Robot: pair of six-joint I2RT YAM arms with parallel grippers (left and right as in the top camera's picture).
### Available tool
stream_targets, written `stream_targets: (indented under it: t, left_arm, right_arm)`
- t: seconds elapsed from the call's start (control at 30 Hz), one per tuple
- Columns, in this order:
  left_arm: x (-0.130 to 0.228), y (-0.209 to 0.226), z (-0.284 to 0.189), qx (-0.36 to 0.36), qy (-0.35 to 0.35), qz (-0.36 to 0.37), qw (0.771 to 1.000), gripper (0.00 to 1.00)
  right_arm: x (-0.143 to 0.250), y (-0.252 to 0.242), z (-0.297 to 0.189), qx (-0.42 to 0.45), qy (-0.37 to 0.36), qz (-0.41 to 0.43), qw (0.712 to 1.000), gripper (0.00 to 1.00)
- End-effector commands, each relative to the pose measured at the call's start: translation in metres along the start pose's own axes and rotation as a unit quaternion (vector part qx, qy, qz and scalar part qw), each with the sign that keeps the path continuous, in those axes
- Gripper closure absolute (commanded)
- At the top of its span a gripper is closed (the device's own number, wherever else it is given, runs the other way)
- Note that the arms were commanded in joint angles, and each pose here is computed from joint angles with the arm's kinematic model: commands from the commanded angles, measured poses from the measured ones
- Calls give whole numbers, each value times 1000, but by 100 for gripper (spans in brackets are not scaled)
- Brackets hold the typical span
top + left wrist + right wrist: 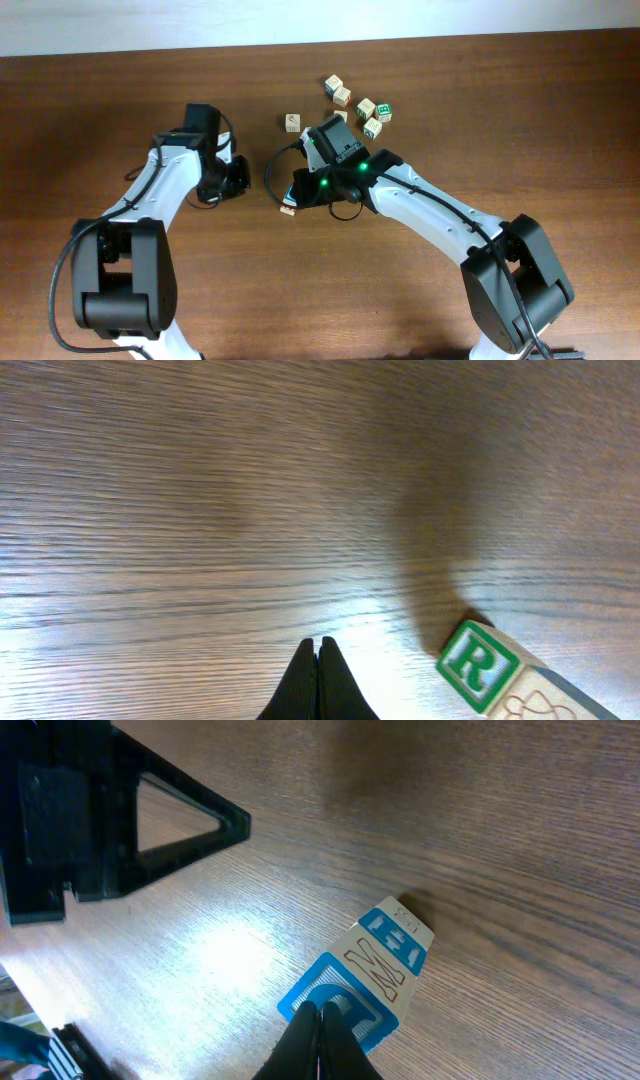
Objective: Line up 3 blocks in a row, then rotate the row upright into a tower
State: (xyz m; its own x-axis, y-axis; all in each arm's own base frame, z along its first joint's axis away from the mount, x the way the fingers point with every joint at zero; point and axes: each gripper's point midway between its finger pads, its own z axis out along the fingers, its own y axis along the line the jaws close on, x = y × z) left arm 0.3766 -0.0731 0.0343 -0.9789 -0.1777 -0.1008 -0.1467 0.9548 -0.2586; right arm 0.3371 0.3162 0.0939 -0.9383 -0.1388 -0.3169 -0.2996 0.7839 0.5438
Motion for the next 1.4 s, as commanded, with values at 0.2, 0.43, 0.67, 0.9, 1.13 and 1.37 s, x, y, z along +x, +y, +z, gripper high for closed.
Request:
stream_targets:
  t: [0.2,0.43,0.67,0.9,1.13,1.37]
  left_arm:
    - [-7,8,-5,-7,-7,6,1000,100]
    - [-6,8,-5,-8,-5,5,1000,100]
    - [-4,6,-5,-5,-1,7,1000,100]
    - [0,-7,-2,-2,3,24,1000,100]
    - [0,-8,-2,-2,3,25,1000,100]
    - [0,-8,-2,-2,3,25,1000,70]
  right_arm:
    - [-6,8,2,-8,-14,-10,1000,96]
    - [-6,8,2,-8,-14,-10,1000,96]
    - [-7,6,2,-1,-17,-10,1000,96]
    - [-6,4,2,2,-16,-9,1000,94]
    - [-5,-1,2,15,-14,-5,1000,77]
    - [-4,-6,2,26,-12,-9,1000,51]
